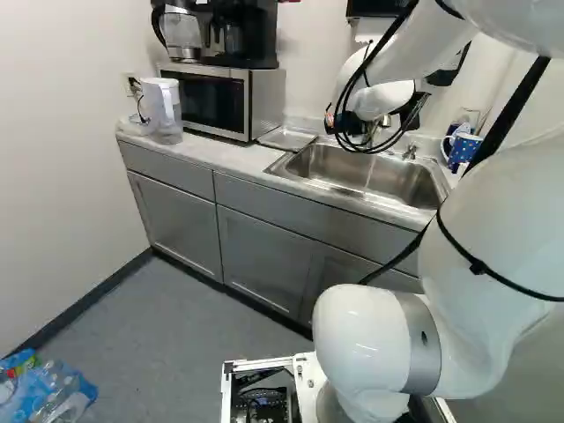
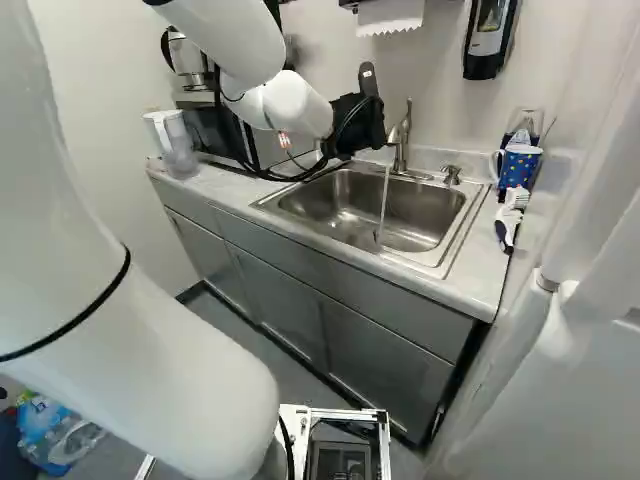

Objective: Rinse the cup and place it in the tray

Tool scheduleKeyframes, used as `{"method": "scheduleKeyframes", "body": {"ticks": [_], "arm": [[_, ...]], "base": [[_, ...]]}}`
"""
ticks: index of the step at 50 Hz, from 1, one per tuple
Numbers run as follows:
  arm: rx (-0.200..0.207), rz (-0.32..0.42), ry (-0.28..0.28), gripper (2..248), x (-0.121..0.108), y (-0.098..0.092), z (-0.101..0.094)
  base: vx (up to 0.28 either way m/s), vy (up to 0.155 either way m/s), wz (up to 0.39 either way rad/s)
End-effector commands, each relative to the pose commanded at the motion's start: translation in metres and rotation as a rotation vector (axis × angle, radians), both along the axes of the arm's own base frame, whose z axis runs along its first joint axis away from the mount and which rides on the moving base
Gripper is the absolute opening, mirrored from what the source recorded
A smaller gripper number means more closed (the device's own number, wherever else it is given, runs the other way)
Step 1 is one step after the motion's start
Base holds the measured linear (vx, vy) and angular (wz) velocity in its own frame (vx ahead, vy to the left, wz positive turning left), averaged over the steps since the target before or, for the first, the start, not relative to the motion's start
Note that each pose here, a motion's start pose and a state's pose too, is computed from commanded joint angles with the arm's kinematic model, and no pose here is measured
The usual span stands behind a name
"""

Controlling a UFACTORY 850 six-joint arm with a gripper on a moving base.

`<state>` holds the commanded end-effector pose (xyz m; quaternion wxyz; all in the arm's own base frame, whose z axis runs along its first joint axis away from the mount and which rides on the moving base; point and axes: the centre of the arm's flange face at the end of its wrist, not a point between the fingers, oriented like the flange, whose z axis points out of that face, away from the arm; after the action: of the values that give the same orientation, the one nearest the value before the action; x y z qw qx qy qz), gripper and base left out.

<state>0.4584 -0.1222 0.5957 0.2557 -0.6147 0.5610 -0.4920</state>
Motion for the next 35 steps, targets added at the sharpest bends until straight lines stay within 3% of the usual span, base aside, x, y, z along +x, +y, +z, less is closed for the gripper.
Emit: {"method": "scheduleKeyframes", "body": {"ticks": [35], "arm": [[-0.328, 0.142, 0.087, 120, 0.0000, 0.0000, 0.0000]], "base": [[0.000, 0.000, 0.000]]}}
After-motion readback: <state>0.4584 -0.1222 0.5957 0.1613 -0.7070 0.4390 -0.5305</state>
